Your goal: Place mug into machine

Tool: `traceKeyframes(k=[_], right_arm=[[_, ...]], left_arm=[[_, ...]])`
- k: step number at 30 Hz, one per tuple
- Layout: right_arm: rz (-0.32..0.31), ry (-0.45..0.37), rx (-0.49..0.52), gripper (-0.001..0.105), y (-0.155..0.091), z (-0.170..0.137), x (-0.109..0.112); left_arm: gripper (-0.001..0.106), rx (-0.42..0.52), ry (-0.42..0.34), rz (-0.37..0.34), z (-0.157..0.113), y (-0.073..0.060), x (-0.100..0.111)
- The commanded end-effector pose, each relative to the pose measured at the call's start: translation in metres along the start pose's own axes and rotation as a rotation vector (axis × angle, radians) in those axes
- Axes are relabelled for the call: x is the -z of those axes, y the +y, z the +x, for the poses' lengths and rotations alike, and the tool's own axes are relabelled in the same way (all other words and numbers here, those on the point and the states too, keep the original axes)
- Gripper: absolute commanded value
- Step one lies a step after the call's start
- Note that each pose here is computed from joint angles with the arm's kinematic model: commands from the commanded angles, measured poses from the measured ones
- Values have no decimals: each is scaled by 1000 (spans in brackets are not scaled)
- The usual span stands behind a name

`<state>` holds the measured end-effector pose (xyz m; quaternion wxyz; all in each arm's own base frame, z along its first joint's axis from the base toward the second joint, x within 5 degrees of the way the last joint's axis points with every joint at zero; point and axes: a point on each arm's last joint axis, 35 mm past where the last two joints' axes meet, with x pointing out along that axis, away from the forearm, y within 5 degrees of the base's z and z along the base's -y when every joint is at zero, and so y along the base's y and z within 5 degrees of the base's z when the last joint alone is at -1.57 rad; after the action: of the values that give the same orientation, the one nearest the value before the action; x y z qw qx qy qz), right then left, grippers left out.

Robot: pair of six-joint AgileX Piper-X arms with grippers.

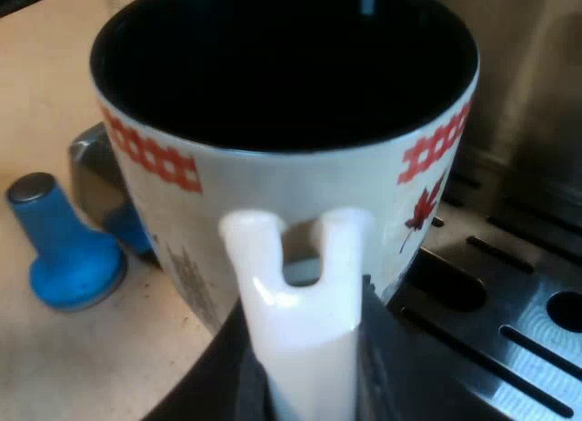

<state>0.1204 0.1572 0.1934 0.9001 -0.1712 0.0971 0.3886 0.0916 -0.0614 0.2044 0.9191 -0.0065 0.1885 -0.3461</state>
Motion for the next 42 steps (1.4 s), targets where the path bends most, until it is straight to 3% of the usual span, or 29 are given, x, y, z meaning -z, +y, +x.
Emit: traceKeyframes(k=[1, 11, 19, 36, 39, 42], right_arm=[[9, -84, 22, 0, -1, 5, -14], [-1, -11, 23, 0, 3, 38, -17], [46, -13, 73, 0, 3, 56, -22], [46, -4, 112, 0, 7, 81, -18], [46, -5, 112, 12, 7, 81, -19], [46, -5, 112, 36, 7, 81, -19]], left_arm=[[95, 17, -16, -12, 0, -1, -2], [95, 17, -19, -11, 0, -1, -2], [95, 17, -19, -11, 0, -1, -2], [95, 17, -19, -17, 0, -1, -2], [95, 17, -19, -19, 0, -1, -2], [95, 17, -19, -19, 0, -1, -2]])
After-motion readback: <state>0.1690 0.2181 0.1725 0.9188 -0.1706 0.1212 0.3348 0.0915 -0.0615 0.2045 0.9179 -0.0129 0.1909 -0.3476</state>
